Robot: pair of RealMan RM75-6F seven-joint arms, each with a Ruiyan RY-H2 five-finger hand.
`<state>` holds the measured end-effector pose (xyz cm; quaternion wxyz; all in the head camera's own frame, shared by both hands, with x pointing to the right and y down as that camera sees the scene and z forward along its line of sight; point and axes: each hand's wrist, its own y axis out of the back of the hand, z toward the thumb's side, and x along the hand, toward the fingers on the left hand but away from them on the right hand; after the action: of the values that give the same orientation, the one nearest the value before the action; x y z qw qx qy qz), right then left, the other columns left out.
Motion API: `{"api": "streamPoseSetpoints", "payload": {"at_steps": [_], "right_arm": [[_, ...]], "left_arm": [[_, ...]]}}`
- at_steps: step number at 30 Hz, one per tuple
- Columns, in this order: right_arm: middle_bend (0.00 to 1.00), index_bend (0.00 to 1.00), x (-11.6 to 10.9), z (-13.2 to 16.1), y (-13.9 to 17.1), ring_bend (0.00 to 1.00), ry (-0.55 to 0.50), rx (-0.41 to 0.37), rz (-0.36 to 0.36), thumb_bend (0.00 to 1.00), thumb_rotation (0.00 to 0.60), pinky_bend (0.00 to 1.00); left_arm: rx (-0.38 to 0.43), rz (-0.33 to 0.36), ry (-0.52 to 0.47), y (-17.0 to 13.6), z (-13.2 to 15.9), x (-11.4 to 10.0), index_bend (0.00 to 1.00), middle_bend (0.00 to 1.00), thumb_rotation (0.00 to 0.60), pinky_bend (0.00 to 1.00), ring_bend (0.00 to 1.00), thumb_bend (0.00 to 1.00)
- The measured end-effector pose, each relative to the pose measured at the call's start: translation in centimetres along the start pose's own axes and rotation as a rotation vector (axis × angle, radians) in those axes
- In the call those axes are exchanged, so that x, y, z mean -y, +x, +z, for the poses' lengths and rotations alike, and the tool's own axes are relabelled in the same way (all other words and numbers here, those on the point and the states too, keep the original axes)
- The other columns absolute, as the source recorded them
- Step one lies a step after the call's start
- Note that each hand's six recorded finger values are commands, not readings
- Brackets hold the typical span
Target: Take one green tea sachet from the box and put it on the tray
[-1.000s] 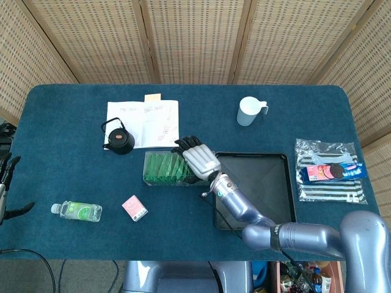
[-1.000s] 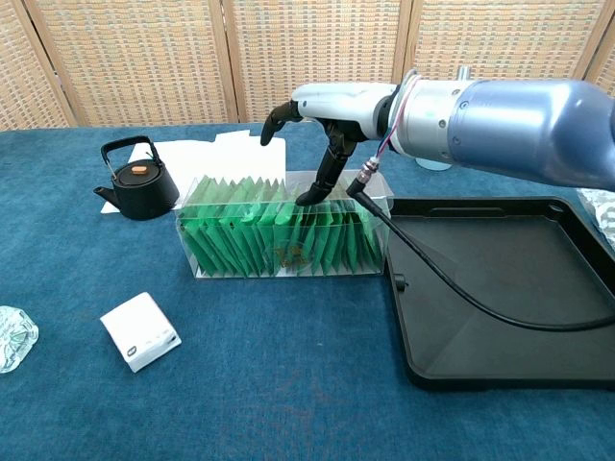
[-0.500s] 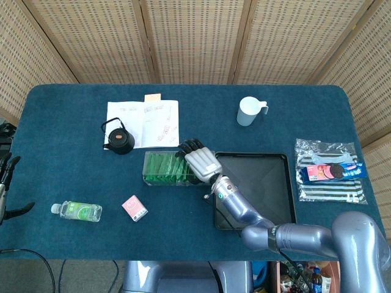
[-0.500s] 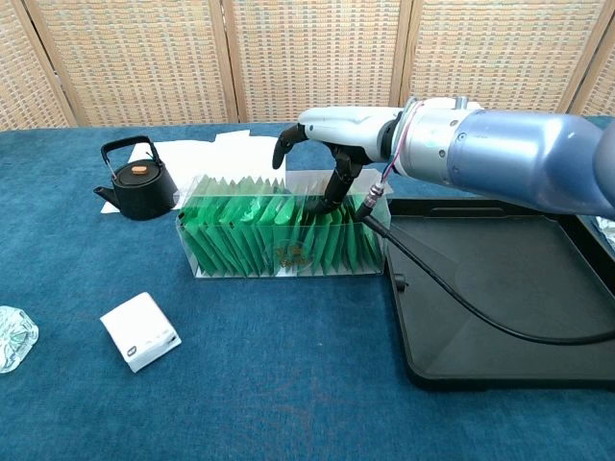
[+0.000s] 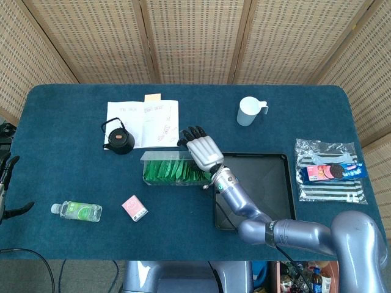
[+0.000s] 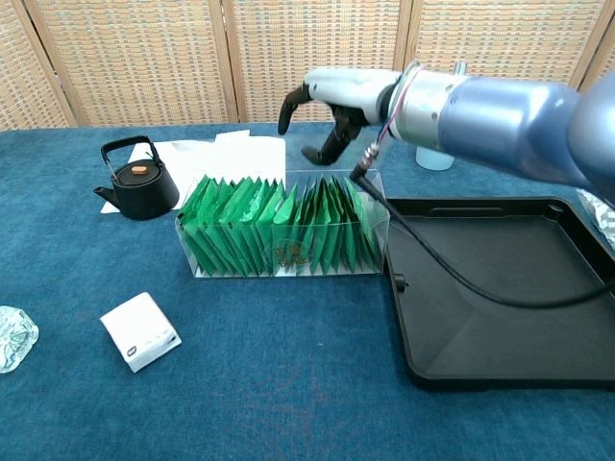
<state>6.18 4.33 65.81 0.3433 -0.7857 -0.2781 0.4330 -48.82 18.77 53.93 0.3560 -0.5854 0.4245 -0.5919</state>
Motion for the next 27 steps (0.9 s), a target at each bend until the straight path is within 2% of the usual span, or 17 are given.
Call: {"api": "streamPoseSetpoints", "payload": {"at_steps": [7,13,17,19,21,23,27], "right_arm": [[0.04,0.35,-2.3,-1.7,-1.9,0.01,-0.031,0.097,-0.047,0.75,0.600,0.00],[0.04,0.35,-2.8,-4.1,-3.7,0.01,-0.053,0.233,-0.043,0.76,0.600,0.00],[0.03,0.35,-2.3,-4.6,-4.3,0.01,-0.046,0.268,-0.021,0.75,0.600,0.00],[0.03,0.35,-2.0,-4.8,-4.4,0.01,-0.036,0.274,-0.013,0.69,0.600,0.00],[0.02,0.35,-1.9,-4.8,-4.4,0.01,-0.033,0.270,-0.013,0.57,0.600,0.00],[0.02,0.35,-2.1,-4.5,-4.4,0.01,-0.033,0.252,-0.027,0.48,0.600,0.00],[0.05,0.35,-2.6,-3.3,-4.0,0.01,-0.025,0.166,-0.056,0.36,0.600,0.00]], "left_arm": [[-0.010,0.001,-0.013,0.1,-0.3,-0.2,0.00,0.00,0.600,0.00,0.00,0.06],[-0.015,-0.007,-0.018,0.2,-0.6,-0.2,0.00,0.00,0.600,0.00,0.00,0.06],[-0.014,-0.012,-0.018,0.3,-0.6,-0.1,0.00,0.00,0.600,0.00,0.00,0.06],[-0.014,-0.016,-0.018,0.3,-0.6,0.0,0.00,0.00,0.600,0.00,0.00,0.06],[-0.013,-0.020,-0.018,0.4,-0.6,0.1,0.00,0.00,0.600,0.00,0.00,0.06],[-0.015,-0.018,-0.020,0.4,-0.6,0.0,0.00,0.00,0.600,0.00,0.00,0.06],[-0.016,-0.017,-0.024,0.4,-0.7,0.0,0.00,0.00,0.600,0.00,0.00,0.06]]}}
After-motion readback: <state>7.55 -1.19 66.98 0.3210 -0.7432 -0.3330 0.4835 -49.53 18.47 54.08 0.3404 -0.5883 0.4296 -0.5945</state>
